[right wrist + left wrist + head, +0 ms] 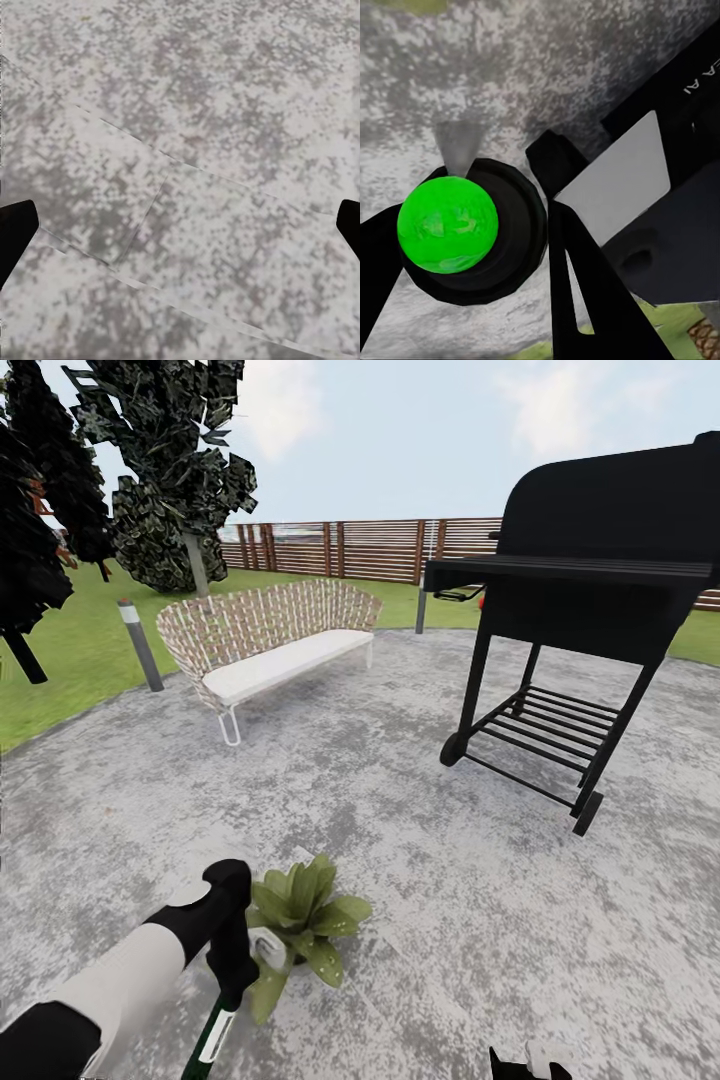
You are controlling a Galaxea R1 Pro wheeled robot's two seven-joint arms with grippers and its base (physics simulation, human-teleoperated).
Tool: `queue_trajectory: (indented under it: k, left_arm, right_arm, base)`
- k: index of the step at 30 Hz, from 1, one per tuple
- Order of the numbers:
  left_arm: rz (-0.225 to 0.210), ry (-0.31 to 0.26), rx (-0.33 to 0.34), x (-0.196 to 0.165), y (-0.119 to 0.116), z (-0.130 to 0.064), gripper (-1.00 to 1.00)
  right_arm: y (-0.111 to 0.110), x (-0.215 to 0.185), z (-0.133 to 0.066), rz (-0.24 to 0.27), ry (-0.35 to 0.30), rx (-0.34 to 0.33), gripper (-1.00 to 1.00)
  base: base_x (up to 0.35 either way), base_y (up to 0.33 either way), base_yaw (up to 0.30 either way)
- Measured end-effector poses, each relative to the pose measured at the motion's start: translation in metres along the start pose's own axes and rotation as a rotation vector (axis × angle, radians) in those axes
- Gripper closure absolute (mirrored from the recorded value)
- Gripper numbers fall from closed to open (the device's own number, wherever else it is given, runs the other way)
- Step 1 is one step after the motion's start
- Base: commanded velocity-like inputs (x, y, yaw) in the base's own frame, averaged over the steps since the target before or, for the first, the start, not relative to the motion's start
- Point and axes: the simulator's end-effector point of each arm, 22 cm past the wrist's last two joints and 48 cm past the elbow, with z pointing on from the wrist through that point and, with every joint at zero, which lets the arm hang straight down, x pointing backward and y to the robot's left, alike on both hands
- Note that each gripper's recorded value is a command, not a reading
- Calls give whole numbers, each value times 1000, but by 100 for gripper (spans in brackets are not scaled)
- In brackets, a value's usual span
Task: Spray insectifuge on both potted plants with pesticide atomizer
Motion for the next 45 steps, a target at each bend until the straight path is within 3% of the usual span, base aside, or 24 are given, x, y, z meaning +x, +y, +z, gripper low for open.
queue_trajectory:
  k: [9,19,31,45]
  left_arm:
    - [-18,-25,13,-2,2,-5,100]
    - [-14,24,36,13,-12,29,100]
    - [3,-7,18,2,-13,20,100]
    - [7,6,-2,3,-12,28,100]
  right_arm:
    - [0,0,0,0,0,0,-100]
    - [0,0,0,0,0,0,-100]
    - [0,-1,0,0,-1,0,-100]
    - [0,-1,0,0,-1,0,-100]
  base:
    - [0,0,234]
    - [0,0,19]
    - [133,0,0]
    - [10,0,0]
